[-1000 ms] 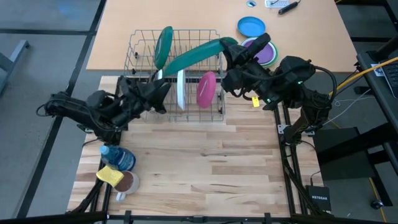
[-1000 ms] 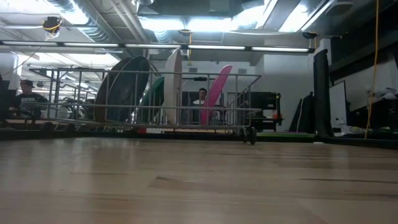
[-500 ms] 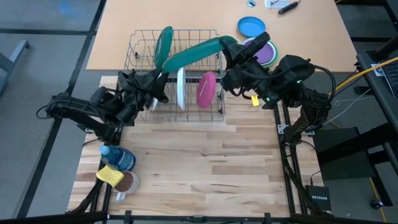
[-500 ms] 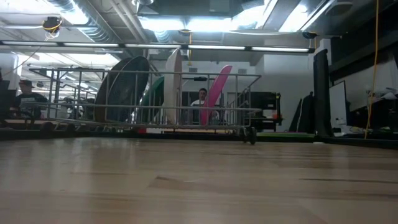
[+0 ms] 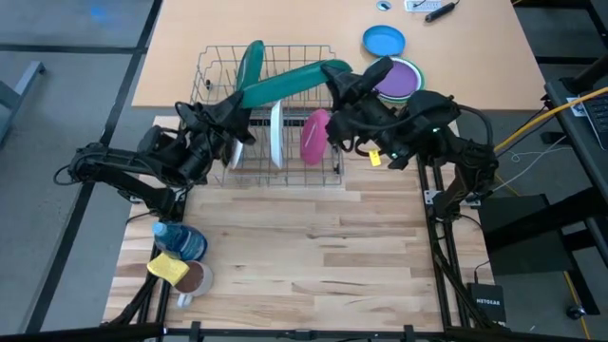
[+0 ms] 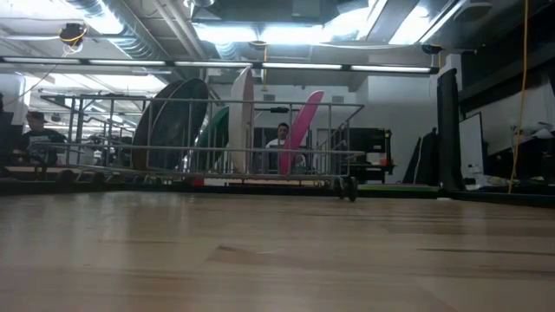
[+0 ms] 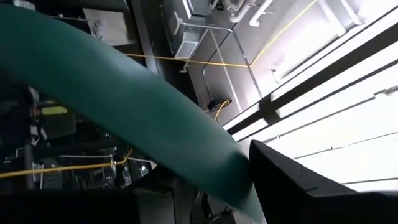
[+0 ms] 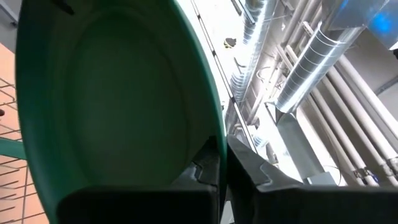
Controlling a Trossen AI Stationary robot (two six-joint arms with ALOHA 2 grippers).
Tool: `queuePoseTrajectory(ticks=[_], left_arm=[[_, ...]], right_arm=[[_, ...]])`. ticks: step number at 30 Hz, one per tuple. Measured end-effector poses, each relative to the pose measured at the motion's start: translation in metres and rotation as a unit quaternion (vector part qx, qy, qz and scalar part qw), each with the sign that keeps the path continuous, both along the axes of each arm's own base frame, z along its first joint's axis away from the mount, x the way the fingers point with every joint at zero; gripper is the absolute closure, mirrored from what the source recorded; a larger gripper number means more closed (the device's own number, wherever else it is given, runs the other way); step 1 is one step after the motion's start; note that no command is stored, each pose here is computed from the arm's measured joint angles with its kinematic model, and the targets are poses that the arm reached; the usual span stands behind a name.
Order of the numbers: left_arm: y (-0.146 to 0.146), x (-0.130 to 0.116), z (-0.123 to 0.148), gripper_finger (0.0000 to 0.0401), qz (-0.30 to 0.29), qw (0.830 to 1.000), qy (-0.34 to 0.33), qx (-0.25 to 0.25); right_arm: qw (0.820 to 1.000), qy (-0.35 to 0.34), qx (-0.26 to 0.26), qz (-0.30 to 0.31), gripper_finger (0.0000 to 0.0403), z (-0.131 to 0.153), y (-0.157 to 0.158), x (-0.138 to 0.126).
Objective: Sort dishes
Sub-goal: Put the green plate on the dish rack
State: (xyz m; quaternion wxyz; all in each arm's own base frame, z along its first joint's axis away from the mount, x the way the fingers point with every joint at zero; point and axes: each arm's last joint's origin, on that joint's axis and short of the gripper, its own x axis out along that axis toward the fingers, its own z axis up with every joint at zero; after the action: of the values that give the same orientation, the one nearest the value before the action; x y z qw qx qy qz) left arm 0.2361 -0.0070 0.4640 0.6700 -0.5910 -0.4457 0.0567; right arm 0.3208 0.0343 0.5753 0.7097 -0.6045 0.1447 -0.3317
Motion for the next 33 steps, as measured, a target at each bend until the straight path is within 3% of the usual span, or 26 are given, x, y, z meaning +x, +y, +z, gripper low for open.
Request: queuePoseTrajectory(ticks=[4,15,25,33], left_arm=[[0.0009,-0.0004,0.0004,0.0274,0.012,1.0,0.01,0.012],[0.0004,-0.0033,0.0043,0.0378,0.015,0.999,0.007,0.033],[0.0003,-0.0035,0.0045,0.038,0.02,0.999,0.003,0.042],[0.0001,-0.0018,0.003,0.0383,0.03,0.998,0.021,0.054]], right_arm=[[1.0,0.003,-0.001,0.003,0.0387,-0.0014,0.0004,0.0019],[1.0,0.006,0.0,0.009,0.0384,-0.0036,0.0012,0.0043],[1.0,-0.006,0.021,0.005,0.038,-0.0046,0.0011,0.0045],[0.999,-0.005,0.033,0.007,0.029,-0.0089,0.0021,0.0082]])
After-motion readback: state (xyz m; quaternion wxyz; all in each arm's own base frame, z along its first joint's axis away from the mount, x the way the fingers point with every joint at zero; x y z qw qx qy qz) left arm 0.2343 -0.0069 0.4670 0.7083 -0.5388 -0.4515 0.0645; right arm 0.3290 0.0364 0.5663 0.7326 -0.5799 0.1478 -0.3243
